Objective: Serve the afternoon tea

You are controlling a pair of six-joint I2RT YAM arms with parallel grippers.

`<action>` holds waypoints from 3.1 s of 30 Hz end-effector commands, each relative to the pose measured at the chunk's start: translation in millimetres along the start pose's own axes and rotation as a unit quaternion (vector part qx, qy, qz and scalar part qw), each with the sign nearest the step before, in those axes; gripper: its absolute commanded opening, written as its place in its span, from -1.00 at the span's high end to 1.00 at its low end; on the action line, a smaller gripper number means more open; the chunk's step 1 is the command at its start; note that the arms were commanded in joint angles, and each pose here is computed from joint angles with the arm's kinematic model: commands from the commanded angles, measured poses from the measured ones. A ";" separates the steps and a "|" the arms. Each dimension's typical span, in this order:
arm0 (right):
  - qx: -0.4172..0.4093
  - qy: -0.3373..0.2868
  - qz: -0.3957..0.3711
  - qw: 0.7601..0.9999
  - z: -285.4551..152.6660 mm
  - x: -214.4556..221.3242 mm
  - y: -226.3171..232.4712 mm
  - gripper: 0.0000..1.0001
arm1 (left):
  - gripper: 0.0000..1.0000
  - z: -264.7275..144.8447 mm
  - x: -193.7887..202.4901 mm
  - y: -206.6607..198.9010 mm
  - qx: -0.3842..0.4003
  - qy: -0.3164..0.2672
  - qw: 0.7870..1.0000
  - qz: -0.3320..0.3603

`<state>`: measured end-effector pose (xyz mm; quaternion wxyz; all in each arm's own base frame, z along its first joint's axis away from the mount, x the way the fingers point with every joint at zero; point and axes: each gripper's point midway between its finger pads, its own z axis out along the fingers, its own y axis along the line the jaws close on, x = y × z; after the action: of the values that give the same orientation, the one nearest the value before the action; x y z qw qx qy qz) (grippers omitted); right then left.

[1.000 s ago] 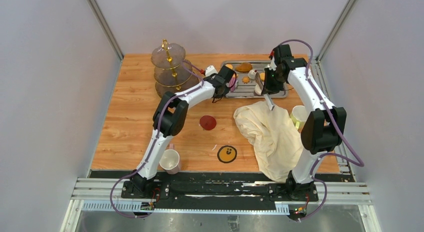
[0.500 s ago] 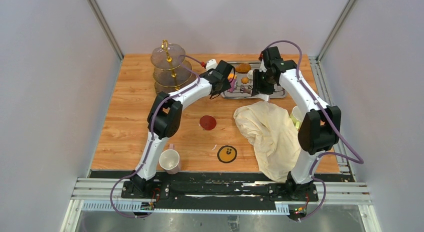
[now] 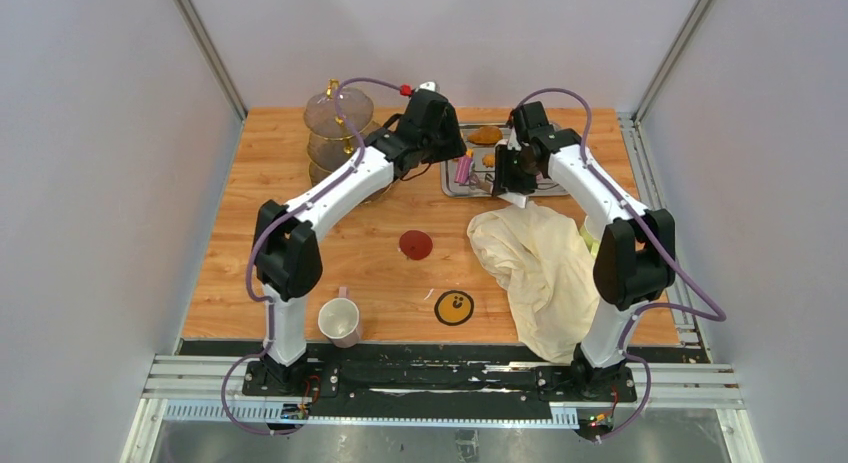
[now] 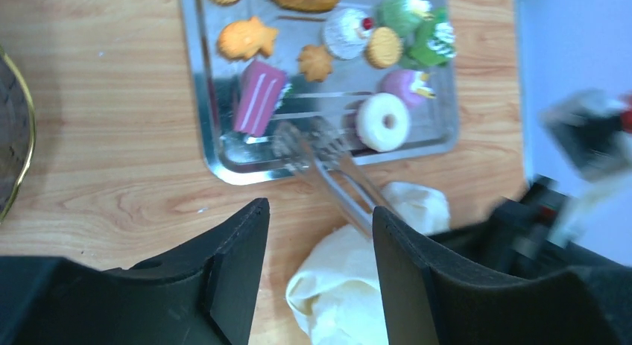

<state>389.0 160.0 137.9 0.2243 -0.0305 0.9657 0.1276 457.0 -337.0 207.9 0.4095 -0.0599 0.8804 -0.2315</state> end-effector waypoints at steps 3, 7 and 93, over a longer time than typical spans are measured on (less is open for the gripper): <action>0.000 -0.033 -0.010 0.999 5.3 -9.5 16.2 0.21 | -0.17 -62.7 -25.7 -44.3 0.111 -0.013 0.992 0.051; 0.001 -0.043 -0.012 0.999 4.1 -10.0 20.2 0.22 | -0.17 -86.1 -29.5 -52.5 0.140 -0.014 0.988 0.063; 0.008 -0.197 -0.055 0.979 -72.2 -48.0 50.9 0.99 | -0.53 -157.0 -180.5 265.2 -0.077 -0.146 0.973 -0.163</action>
<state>389.2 182.9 201.0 0.3790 -0.0367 0.9197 0.0956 449.9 6.8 320.8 0.5082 -0.2404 0.8081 -0.1760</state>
